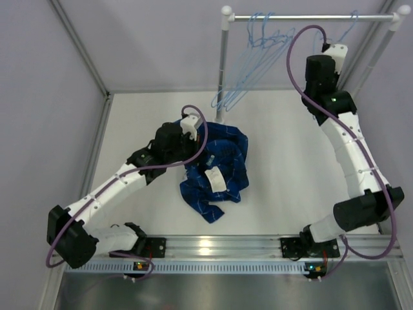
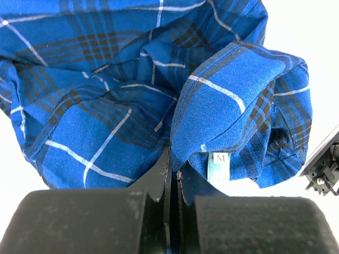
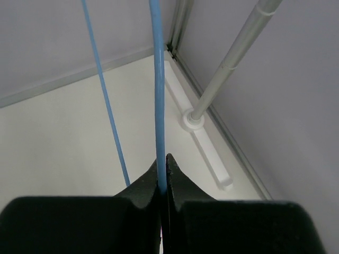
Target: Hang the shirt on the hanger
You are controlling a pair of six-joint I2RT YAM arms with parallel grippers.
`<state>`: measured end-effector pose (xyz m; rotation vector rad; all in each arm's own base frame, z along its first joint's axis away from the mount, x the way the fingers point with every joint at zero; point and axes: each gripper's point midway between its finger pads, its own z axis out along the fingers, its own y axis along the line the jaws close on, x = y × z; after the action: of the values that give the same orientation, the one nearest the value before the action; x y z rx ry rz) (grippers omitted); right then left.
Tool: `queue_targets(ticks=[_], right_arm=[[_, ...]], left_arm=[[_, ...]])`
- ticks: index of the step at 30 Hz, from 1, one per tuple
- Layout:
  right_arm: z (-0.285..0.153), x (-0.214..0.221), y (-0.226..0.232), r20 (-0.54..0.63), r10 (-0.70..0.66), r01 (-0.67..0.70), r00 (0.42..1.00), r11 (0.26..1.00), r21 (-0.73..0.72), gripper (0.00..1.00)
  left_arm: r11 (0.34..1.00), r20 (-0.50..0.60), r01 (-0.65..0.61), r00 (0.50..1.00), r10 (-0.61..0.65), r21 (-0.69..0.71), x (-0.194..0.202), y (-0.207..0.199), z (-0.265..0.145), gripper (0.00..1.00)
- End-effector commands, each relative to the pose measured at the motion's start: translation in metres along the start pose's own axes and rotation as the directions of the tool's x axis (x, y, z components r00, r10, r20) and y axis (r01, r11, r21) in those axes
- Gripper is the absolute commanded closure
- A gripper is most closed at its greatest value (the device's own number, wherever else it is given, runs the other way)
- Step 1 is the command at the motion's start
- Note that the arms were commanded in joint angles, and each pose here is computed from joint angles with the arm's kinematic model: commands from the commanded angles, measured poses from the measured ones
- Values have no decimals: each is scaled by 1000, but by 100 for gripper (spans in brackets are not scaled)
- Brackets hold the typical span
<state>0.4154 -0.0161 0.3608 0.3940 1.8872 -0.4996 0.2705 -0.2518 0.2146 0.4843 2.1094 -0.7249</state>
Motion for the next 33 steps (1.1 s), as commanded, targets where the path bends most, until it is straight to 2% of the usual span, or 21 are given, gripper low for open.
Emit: queue_targets(ticks=[1, 10, 15, 20, 22, 28, 32, 33], right_arm=[[-30, -42, -18, 132, 59, -50, 990, 996, -67, 100], [-53, -63, -14, 198, 60, -19, 978, 979, -202, 100], [-71, -55, -14, 209, 79, -16, 975, 958, -286, 100], [-101, -68, -25, 295, 119, -4, 948, 932, -362, 100], [-110, -77, -30, 334, 105, 29, 937, 928, -372, 100], [-129, -91, -42, 373, 138, 19, 918, 921, -389, 100], [-145, -74, -36, 341, 141, 43, 929, 877, -478, 100], [-144, -58, -30, 318, 125, 55, 940, 863, -501, 100]], left_arm=[[999, 41, -27, 999, 25, 46, -24, -13, -2, 100], [998, 23, -34, 999, 32, 61, -28, -16, 8, 100], [996, 28, -49, 998, 47, 68, -33, -18, 8, 100], [995, 26, -53, 998, 51, 83, -32, -20, 7, 100], [994, 27, -52, 998, 50, 94, -32, -22, 7, 100], [995, 31, -56, 998, 54, 78, -32, -19, 6, 100], [997, 50, -54, 997, 52, 46, -36, -15, 4, 100], [998, 56, -53, 997, 51, 39, -39, -14, 4, 100]])
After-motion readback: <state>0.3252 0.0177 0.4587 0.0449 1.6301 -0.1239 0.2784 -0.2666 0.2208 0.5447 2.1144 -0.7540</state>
